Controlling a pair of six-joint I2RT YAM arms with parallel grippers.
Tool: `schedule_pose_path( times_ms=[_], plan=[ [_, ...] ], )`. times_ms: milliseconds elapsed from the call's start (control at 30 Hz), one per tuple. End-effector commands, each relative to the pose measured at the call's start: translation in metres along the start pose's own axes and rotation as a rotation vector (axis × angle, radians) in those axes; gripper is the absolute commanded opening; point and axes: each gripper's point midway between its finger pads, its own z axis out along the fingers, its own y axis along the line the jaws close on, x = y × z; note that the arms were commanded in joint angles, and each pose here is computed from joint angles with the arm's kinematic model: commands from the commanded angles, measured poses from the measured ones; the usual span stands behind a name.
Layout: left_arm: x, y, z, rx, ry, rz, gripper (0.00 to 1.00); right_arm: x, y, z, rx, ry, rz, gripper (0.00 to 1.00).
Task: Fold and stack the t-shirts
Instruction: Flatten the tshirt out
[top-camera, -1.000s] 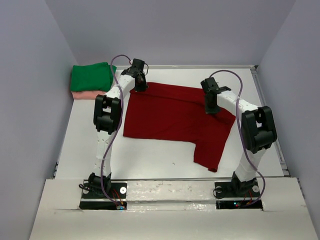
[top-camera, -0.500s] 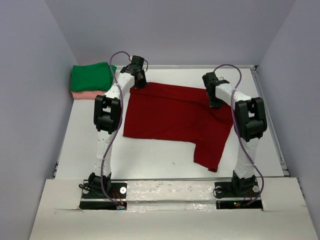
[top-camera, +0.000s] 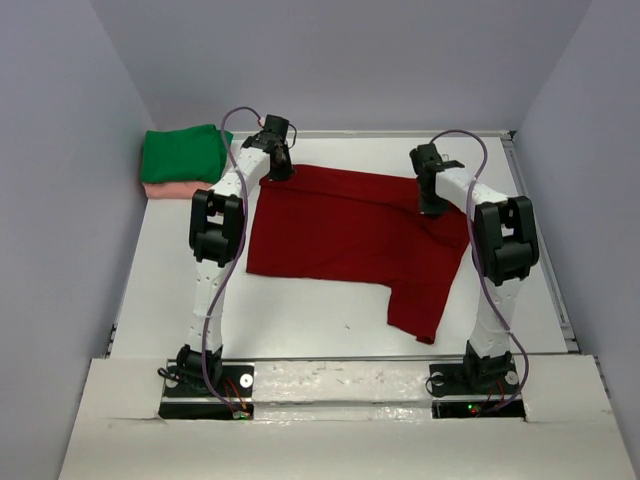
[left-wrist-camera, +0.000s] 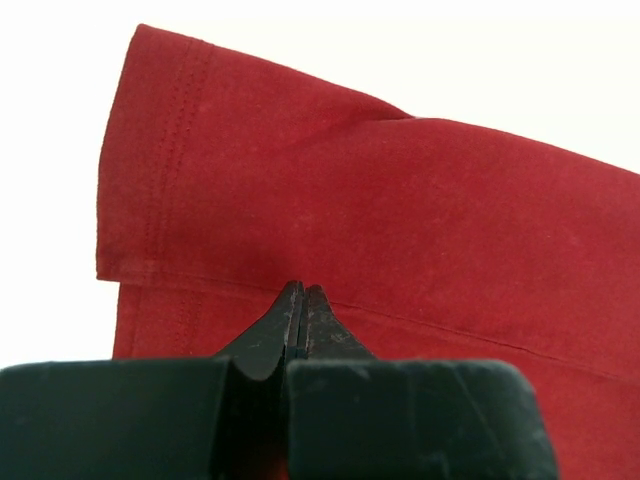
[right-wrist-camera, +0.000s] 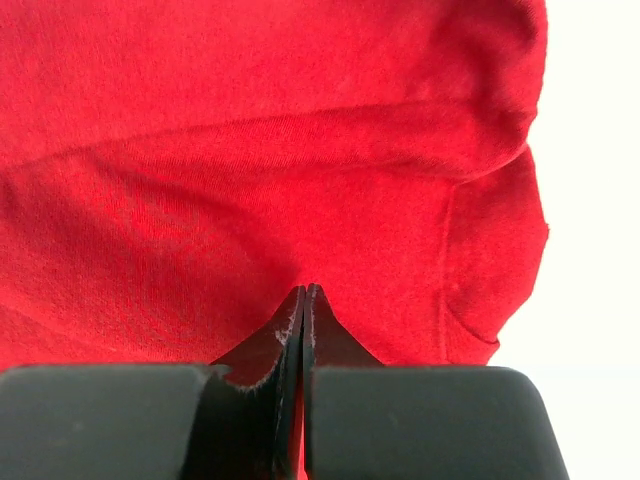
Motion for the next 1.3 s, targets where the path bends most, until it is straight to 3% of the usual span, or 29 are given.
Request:
schedule_pose_path(
  times_ms=[0, 433, 700, 833, 867, 1000, 1267],
  plan=[
    [-0.017, 0.002, -0.014, -0.020, -0.041, 0.016, 0.00, -0.030, -0.009, -0.022, 0.025, -0.081, 0.024, 0.00],
    [-0.014, 0.003, -0.022, -0.018, -0.025, 0.012, 0.00, -0.008, -0.038, 0.005, 0.141, 0.003, 0.040, 0.00],
    [-0.024, -0.002, -0.036, 0.005, -0.059, 0.008, 0.00, -0.011, -0.008, -0.010, -0.075, -0.035, 0.078, 0.00],
    [-0.027, 0.006, -0.038, -0.037, -0.066, 0.016, 0.10, -0.021, -0.020, -0.019, -0.032, -0.072, 0.085, 0.27],
    [-0.027, 0.008, -0.037, -0.056, -0.067, 0.021, 0.11, -0.021, -0.022, -0.022, -0.030, -0.073, 0.094, 0.29],
    [-0.024, 0.014, -0.035, -0.087, -0.061, 0.022, 0.15, -0.010, -0.026, -0.032, -0.032, -0.055, 0.147, 0.36],
    [-0.023, 0.004, -0.037, -0.035, -0.059, 0.001, 0.15, 0.020, -0.041, -0.063, -0.070, -0.113, 0.270, 0.36]
  ],
)
